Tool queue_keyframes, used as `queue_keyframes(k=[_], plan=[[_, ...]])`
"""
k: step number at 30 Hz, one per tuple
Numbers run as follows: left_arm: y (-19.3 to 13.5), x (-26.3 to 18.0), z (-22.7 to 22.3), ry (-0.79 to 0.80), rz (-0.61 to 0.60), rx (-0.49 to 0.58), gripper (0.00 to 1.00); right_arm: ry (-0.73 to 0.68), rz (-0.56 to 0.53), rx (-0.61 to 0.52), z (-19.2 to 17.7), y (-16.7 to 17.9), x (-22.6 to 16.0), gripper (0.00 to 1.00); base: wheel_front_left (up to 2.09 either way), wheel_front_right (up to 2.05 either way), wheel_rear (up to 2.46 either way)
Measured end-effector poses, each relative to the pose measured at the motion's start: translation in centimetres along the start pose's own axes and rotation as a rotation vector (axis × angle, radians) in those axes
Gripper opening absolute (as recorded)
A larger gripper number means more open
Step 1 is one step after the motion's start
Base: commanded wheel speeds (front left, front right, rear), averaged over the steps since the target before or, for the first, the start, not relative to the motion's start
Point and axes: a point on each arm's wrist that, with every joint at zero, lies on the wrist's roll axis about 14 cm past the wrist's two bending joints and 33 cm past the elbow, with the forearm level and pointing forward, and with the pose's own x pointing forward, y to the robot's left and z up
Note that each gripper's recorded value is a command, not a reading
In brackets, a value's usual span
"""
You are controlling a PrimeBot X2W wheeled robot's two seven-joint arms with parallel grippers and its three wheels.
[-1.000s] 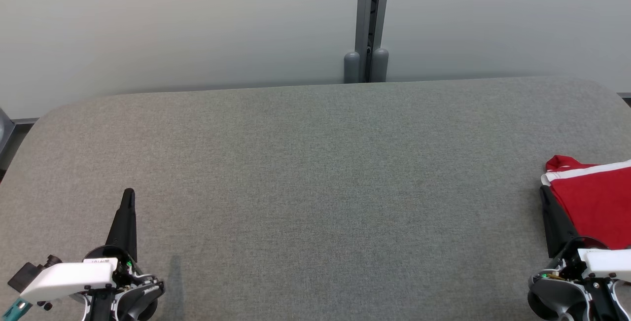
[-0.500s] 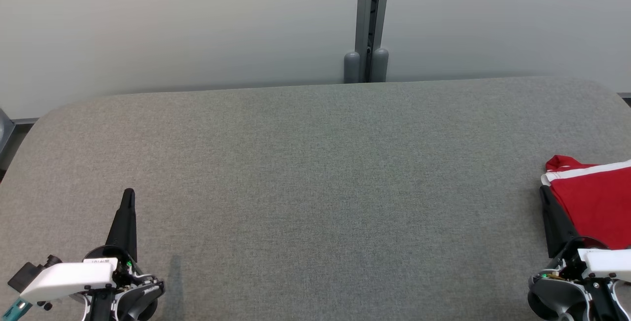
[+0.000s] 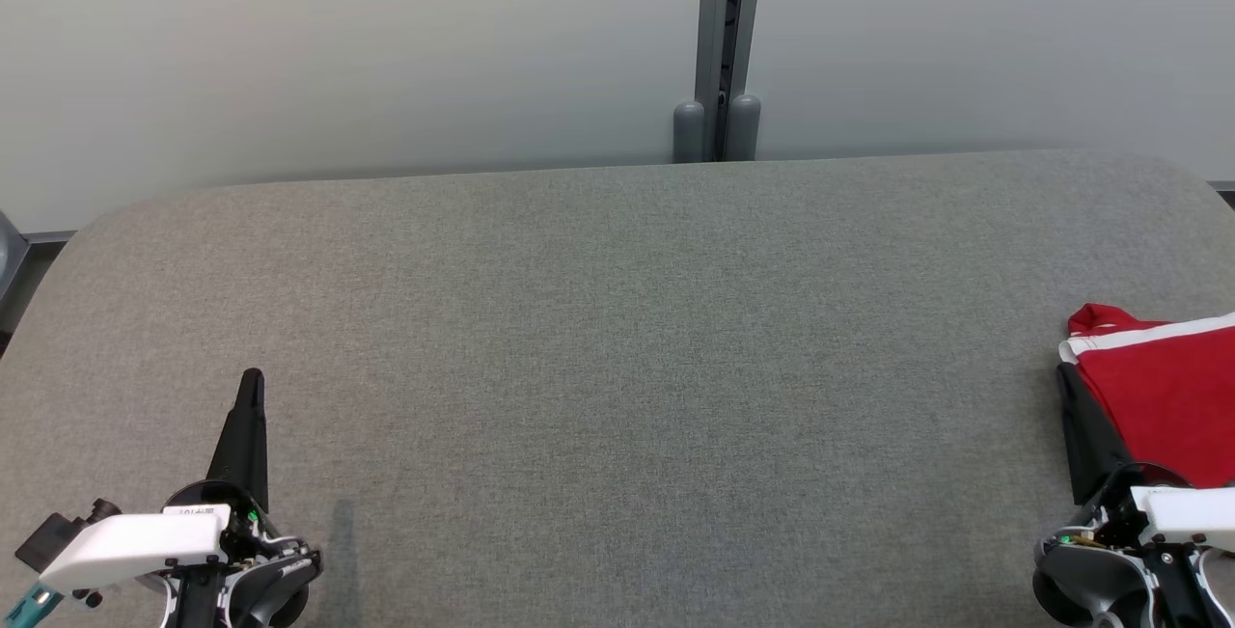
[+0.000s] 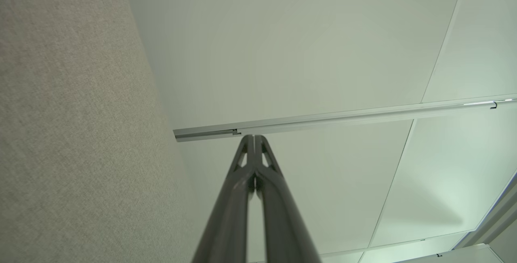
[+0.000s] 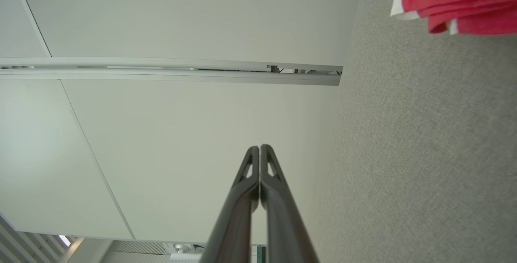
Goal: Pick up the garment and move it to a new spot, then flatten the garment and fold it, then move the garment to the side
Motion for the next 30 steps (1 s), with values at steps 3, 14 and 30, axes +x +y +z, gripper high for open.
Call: queue_keyframes(k=[3,14,30], plan=[[0.00,0.00,0.00,0.000,0.000,0.000,0.00,0.000,0.000,0.000,0.00,0.00,0.00,0.00,0.00,0.00,0.00],[0.00,0.00,0.00,0.000,0.000,0.000,0.00,0.000,0.000,0.000,0.00,0.00,0.00,0.00,0.00,0.00,0.00],[0.00,0.00,0.00,0.000,0.000,0.000,0.00,0.000,0.000,0.000,0.00,0.00,0.00,0.00,0.00,0.00,0.00]])
